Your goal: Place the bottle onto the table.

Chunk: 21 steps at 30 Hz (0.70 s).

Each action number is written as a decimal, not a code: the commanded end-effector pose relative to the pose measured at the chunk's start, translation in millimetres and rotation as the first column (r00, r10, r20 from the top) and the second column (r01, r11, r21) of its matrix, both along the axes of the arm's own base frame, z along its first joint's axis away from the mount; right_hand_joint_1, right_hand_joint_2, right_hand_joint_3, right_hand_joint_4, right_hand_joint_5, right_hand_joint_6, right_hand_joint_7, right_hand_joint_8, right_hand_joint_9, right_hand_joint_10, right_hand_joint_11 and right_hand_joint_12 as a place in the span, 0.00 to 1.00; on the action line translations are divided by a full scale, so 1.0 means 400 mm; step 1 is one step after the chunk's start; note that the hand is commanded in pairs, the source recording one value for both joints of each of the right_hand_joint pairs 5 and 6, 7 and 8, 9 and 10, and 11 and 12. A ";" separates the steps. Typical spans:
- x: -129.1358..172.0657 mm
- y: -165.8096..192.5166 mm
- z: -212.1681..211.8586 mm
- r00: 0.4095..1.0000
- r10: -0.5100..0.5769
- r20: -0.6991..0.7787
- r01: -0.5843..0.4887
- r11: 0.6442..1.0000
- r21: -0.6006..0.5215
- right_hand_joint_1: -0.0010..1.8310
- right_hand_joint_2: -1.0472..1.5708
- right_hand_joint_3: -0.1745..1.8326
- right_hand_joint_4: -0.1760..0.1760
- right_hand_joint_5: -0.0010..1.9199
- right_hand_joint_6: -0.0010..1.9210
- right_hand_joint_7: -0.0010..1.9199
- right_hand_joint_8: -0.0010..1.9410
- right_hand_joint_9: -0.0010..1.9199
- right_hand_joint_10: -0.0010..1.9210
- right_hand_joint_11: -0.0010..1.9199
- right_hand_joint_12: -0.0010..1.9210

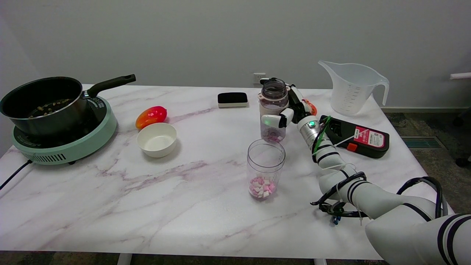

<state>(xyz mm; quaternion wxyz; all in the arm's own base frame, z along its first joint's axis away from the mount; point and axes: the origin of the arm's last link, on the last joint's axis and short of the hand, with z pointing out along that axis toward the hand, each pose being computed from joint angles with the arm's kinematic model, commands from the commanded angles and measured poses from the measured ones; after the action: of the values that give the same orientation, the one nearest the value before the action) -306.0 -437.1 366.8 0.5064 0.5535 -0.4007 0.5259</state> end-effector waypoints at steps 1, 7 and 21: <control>0.000 0.015 0.014 1.000 0.010 -0.012 -0.010 1.000 -0.002 0.73 0.16 0.74 0.50 0.27 0.27 0.44 0.43 0.33 0.33 0.38 0.38; 0.023 0.036 0.061 0.998 0.022 -0.060 -0.023 1.000 -0.004 0.73 0.09 0.79 0.50 0.22 0.22 0.38 0.38 0.32 0.32 0.35 0.35; 0.064 0.123 0.187 0.978 -0.033 -0.204 0.023 0.998 -0.053 0.71 0.01 0.78 0.50 0.11 0.11 0.29 0.29 0.26 0.26 0.29 0.29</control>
<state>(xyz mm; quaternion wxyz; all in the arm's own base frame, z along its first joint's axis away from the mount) -295.4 -421.0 394.2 0.5179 0.5734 -0.3765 0.5111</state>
